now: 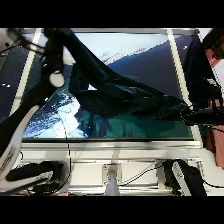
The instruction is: Fold the clothes and pants, and hang the long-sleeved shirts on hangers.
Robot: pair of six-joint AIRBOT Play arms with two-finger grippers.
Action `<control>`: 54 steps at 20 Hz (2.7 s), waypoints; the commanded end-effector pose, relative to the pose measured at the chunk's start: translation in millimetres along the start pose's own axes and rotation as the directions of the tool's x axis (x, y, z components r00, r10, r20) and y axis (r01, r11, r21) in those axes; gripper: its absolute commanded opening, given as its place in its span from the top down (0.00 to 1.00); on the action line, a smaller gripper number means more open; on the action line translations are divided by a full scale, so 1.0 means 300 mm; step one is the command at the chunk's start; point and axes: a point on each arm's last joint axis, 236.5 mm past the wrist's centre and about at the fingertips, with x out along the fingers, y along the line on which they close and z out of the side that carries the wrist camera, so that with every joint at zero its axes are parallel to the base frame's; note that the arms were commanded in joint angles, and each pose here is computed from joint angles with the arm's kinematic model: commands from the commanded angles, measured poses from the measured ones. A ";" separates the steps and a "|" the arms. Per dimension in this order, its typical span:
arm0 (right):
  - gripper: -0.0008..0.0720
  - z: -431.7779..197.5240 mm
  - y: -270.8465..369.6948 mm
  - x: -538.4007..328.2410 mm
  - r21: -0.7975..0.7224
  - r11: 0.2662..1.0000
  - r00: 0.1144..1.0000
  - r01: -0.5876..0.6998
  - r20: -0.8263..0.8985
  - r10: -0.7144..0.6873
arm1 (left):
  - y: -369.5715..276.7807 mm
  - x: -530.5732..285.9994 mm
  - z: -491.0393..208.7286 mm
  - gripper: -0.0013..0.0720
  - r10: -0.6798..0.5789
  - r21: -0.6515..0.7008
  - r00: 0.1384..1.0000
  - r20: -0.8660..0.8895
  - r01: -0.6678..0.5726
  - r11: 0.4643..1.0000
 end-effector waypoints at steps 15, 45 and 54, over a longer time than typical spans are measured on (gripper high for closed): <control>0.92 0.019 -0.076 -0.004 -0.008 0.995 0.995 0.097 0.024 -0.097 | 0.410 -0.105 -0.613 0.02 0.359 0.428 0.596 -0.718 -0.029 0.903; 0.92 0.179 -0.117 -0.030 0.015 0.989 0.962 0.149 0.227 -0.149 | 0.892 -0.355 -0.721 0.96 0.341 0.207 0.258 -0.904 -0.435 0.876; 0.93 0.465 -0.310 -0.057 0.078 0.955 0.816 0.286 0.504 -0.285 | 0.598 -0.115 0.253 0.96 0.375 0.178 0.795 -0.477 -0.330 0.927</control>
